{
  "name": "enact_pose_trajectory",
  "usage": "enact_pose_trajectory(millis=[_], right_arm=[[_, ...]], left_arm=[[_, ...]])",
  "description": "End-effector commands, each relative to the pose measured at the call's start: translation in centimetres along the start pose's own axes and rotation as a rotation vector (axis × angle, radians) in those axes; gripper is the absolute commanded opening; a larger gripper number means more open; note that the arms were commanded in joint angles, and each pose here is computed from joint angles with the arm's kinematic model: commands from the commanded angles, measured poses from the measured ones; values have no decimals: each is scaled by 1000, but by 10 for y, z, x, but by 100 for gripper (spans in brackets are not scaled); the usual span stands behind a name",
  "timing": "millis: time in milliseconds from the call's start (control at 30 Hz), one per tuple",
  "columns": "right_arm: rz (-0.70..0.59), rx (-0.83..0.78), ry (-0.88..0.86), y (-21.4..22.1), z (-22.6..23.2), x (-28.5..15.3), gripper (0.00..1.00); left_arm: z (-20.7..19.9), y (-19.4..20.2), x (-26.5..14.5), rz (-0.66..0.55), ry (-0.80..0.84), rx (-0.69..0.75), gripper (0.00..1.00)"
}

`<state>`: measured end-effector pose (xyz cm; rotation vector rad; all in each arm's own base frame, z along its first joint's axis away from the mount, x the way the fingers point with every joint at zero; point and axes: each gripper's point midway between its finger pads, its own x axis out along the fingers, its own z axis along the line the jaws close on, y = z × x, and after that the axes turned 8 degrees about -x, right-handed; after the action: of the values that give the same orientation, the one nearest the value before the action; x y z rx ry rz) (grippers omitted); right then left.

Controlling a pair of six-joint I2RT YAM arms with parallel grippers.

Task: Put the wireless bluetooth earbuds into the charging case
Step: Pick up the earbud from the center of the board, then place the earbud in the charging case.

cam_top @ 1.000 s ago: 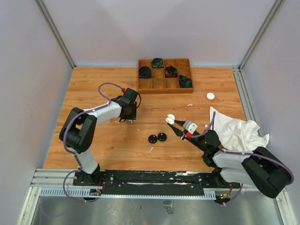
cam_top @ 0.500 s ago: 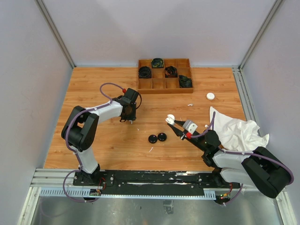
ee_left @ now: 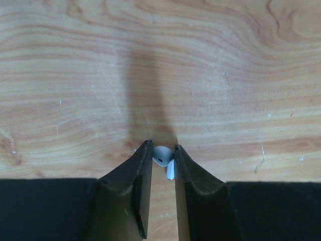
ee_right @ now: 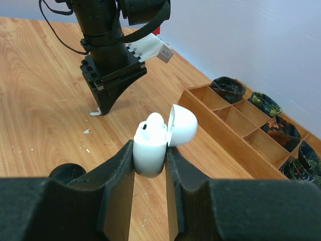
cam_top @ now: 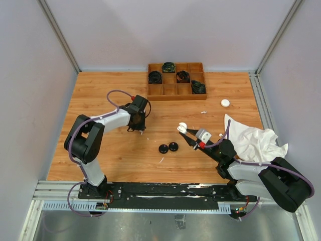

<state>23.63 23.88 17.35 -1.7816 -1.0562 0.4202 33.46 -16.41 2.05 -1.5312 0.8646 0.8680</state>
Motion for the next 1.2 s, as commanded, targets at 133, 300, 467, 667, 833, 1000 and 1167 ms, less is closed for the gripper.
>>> enact_pose_trajectory(millis=[133, 300, 467, 667, 833, 1000, 1167], right_arm=[[-58, -14, -18, -16, 0, 4, 20], [-59, -12, -23, -16, 1, 5, 20], [-68, -1, -35, -18, 3, 7, 20], [-102, 31, -30, -25, 2, 9, 20], [-136, 41, -29, -34, 2, 16, 19], [-166, 51, -25, -42, 1, 25, 19], [-187, 60, -10, -51, 0, 32, 19]], left_arm=[[-10, -5, -29, -71, 110, -29, 22], [-17, -8, -36, -116, 154, -36, 19], [-36, -14, -52, -195, 230, -22, 19], [-58, -31, -93, -364, 379, -61, 19], [-83, -46, -146, -542, 544, -64, 19], [-104, -48, -187, -665, 684, -59, 19], [-114, -49, -219, -751, 774, -60, 19]])
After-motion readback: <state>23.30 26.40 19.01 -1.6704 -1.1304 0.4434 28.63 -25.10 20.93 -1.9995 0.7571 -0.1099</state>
